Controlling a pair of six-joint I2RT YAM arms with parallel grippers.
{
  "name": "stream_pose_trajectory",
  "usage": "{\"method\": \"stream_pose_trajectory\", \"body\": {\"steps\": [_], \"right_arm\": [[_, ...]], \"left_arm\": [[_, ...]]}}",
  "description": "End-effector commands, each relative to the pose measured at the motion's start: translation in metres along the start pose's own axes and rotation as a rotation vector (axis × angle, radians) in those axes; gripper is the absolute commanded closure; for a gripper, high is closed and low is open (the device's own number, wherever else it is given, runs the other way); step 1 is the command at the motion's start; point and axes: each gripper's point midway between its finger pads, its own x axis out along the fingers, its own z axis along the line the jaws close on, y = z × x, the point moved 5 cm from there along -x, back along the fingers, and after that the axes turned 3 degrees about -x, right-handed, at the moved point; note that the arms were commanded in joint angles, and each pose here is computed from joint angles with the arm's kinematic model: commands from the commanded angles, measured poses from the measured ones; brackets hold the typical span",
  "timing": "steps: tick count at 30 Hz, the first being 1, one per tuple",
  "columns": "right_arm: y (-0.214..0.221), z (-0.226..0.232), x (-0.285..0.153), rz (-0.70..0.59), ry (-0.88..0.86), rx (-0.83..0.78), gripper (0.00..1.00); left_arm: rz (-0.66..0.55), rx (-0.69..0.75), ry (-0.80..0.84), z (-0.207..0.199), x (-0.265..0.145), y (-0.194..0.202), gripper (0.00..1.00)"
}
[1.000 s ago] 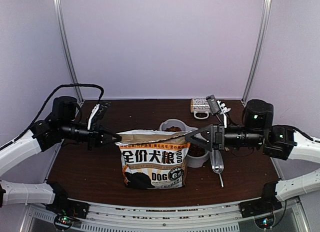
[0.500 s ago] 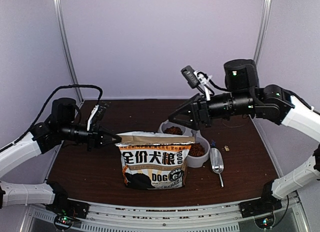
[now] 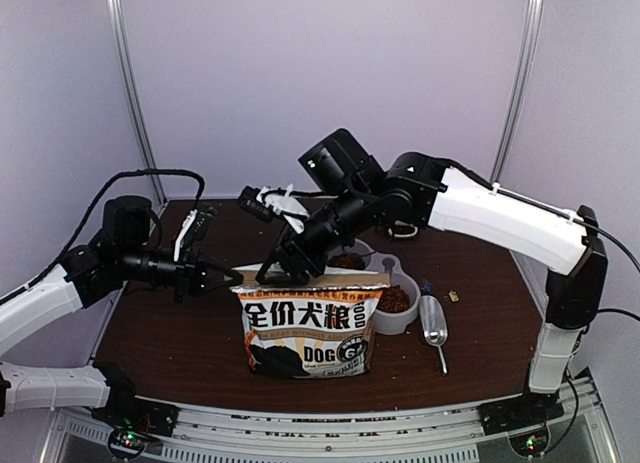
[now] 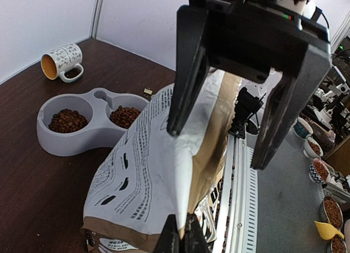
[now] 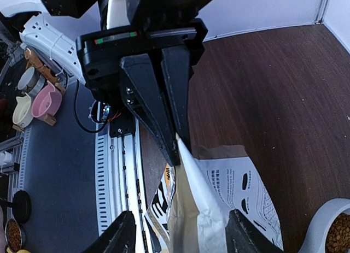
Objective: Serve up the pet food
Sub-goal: Press the seal on the pet food bag.
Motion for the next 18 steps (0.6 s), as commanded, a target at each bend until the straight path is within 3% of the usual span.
{"method": "stream_pose_trajectory", "body": {"steps": [1, 8, 15, 18], "right_arm": [[0.002, 0.006, 0.006, 0.050, -0.017, -0.101, 0.47], [0.006, -0.008, 0.024, 0.086, 0.040, -0.162, 0.53], [0.004, -0.003, 0.030, 0.092, -0.024, -0.184, 0.51], [0.013, -0.004, 0.037, 0.140, -0.042, -0.174, 0.58]], "left_arm": [[-0.125, 0.141, 0.062, -0.019, -0.011, -0.030, 1.00], [-0.117, 0.140, 0.074, -0.019, -0.011, -0.029, 1.00], [-0.115, 0.142, 0.064, -0.018, -0.010, -0.030, 1.00], [-0.120, 0.145, 0.054, -0.018, -0.011, -0.030, 1.00]]}}
